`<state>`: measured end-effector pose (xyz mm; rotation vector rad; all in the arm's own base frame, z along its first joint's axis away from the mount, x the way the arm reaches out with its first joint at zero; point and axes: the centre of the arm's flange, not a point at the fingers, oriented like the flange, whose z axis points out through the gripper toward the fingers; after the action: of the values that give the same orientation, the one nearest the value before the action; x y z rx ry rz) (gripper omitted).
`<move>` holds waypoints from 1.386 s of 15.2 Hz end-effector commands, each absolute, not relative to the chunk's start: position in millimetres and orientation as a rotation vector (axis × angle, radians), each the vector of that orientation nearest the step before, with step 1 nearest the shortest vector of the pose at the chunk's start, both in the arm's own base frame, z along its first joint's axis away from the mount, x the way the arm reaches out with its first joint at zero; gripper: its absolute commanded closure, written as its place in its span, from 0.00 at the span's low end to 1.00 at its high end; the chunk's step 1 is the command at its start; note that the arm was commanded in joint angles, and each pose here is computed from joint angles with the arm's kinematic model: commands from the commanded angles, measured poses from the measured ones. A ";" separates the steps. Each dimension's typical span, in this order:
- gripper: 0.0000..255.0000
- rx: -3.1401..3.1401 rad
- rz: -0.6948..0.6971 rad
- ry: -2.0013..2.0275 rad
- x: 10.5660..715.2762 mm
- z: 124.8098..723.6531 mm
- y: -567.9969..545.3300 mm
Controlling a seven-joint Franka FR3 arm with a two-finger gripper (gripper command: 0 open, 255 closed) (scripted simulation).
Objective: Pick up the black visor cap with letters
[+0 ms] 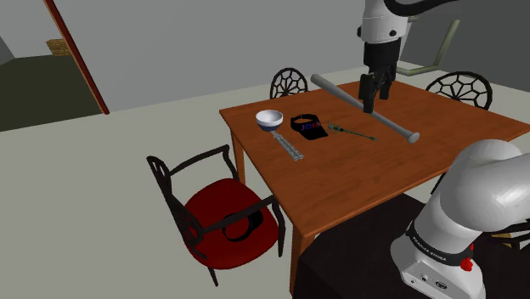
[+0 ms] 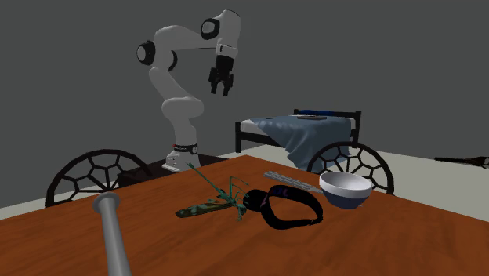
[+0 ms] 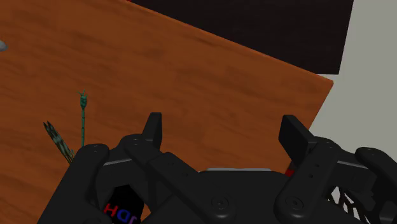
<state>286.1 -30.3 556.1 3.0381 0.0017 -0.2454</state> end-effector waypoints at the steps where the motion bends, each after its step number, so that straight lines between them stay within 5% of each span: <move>1: 0.00 3.038 -0.245 0.002 286.1 556.1 -30.3; 21: 0.00 3.125 -0.201 -0.030 489.3 425.4 -137.4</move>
<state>479.9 -131.5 434.7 3.1213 -0.0289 -0.2035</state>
